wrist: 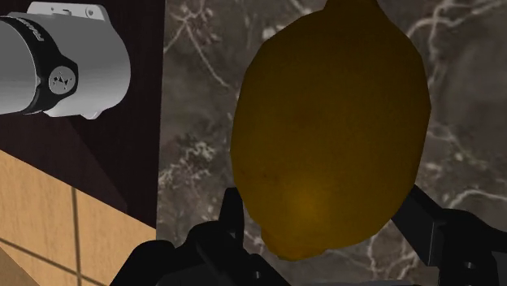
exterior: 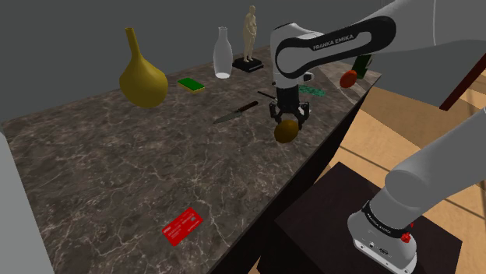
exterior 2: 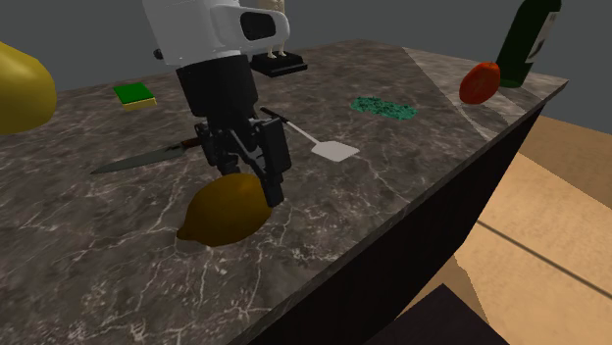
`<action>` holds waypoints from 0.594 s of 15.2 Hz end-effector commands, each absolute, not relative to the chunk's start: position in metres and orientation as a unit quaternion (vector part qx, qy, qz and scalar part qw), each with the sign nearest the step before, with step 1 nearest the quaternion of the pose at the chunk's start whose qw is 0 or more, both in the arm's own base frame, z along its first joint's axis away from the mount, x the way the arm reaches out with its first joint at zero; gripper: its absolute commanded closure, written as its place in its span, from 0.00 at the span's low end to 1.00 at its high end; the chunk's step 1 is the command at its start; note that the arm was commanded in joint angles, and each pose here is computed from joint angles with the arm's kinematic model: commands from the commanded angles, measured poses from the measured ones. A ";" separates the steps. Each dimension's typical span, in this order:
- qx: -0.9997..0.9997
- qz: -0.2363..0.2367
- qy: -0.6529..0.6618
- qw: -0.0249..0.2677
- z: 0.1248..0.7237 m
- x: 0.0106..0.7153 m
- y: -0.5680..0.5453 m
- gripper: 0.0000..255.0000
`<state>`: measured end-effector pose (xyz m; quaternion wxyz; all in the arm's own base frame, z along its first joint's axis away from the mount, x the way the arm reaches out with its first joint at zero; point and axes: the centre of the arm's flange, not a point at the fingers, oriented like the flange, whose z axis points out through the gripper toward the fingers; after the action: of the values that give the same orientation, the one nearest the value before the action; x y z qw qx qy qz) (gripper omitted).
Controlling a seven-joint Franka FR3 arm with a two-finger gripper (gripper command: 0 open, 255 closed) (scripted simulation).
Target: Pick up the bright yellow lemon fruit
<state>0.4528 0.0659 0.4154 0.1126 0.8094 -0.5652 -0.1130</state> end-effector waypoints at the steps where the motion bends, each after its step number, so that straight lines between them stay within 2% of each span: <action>1: 0.810 -0.114 -0.565 0.113 0.415 0.453 0.066 1.00; 9: 0.810 -0.114 -0.565 0.113 0.436 0.453 0.067 1.00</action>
<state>0.4530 0.0668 0.4314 0.1126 0.8095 -0.5649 -0.1135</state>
